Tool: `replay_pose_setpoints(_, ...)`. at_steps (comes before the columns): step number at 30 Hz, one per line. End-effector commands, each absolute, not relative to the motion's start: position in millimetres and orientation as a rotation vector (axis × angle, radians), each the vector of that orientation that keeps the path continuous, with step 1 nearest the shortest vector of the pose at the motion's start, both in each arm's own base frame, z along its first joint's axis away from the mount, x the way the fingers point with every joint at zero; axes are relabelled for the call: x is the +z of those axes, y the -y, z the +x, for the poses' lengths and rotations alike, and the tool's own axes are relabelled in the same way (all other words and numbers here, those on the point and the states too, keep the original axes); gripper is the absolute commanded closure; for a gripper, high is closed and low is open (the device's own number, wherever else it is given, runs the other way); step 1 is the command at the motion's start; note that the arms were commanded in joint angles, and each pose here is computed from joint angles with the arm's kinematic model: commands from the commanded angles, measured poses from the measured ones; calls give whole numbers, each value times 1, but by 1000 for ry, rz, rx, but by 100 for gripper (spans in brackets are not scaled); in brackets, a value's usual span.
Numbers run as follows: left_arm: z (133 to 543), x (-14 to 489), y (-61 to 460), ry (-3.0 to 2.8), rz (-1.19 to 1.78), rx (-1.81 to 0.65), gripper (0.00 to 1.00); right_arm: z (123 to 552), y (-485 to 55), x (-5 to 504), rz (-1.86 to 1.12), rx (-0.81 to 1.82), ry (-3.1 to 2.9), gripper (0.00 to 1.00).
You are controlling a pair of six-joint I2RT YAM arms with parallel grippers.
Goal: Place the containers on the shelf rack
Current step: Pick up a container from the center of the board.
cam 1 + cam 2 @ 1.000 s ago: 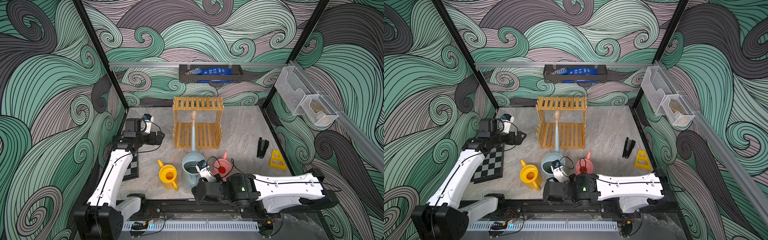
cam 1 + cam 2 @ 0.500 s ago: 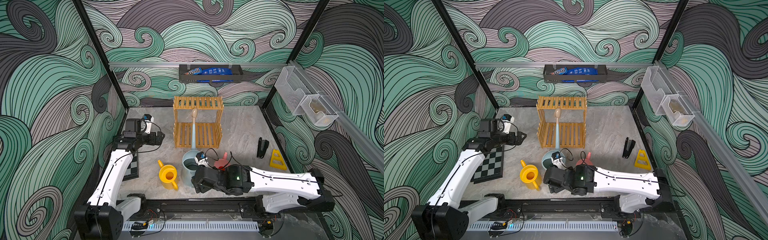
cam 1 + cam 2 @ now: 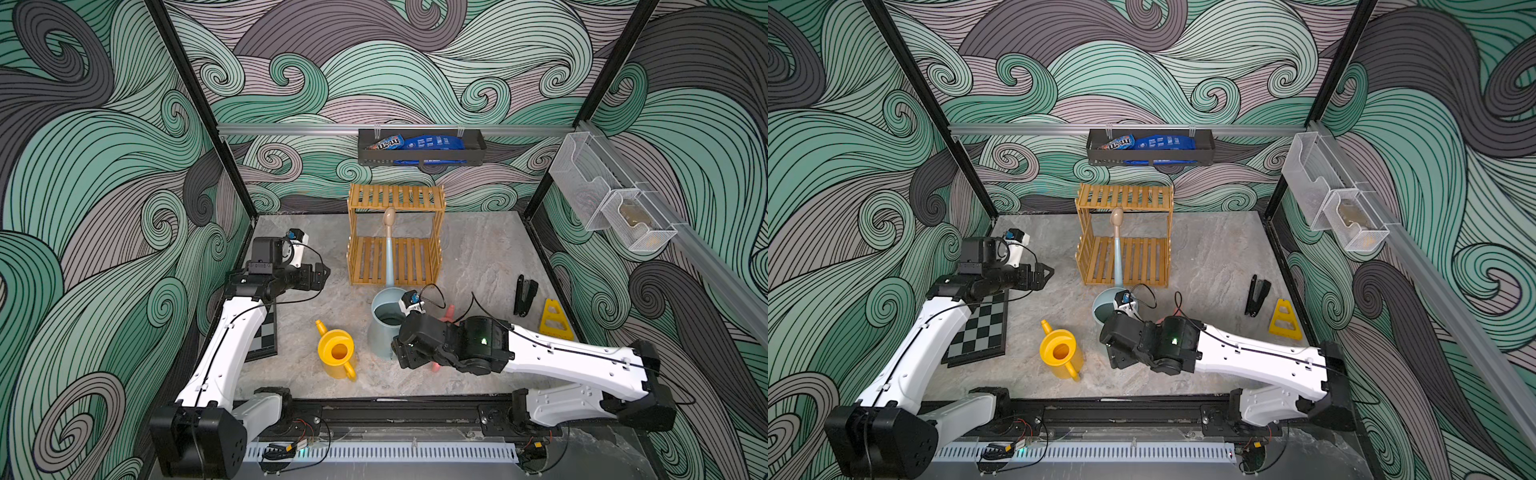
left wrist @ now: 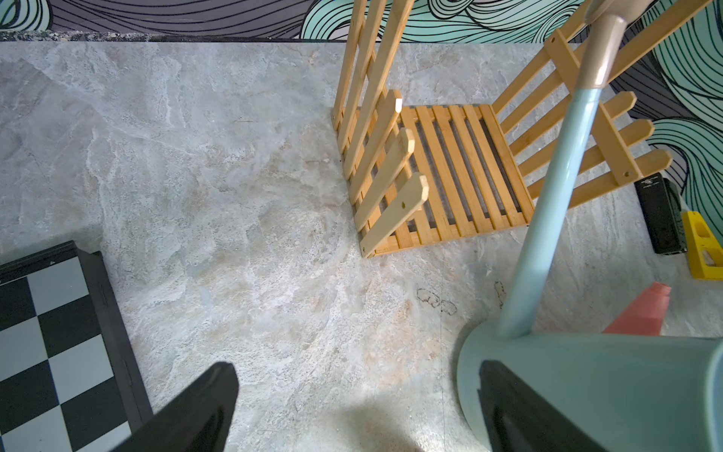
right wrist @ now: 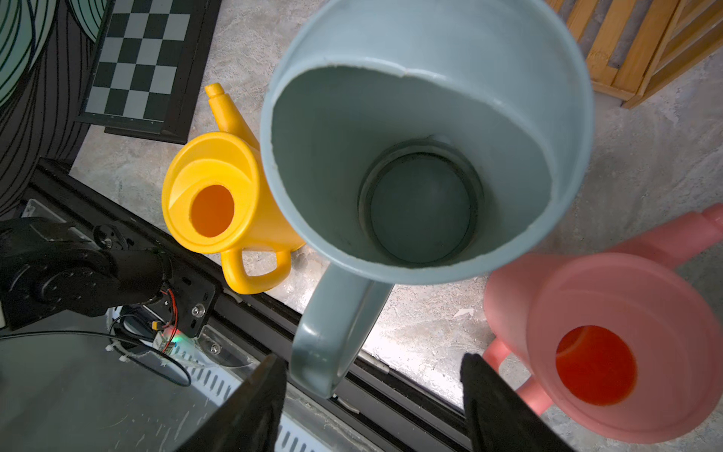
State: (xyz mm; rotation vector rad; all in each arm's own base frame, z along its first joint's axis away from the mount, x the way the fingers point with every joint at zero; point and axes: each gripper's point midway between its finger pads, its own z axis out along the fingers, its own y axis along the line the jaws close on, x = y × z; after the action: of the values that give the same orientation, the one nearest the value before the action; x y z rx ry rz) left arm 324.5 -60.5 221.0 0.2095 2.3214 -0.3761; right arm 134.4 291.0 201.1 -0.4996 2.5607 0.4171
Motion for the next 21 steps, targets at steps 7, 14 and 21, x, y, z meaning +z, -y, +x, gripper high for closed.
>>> replay_pose_setpoints(7,326,226,62,-2299,210,-403,1,135,-304,197,-545,346,-2577,14)
replay_pose_setpoints(14,327,235,71,-2298,244,-414,1,158,-275,183,-418,206,-2596,28)
replay_pose_setpoints(21,334,246,87,-2298,339,-399,1,166,-272,197,-374,276,-2535,52)
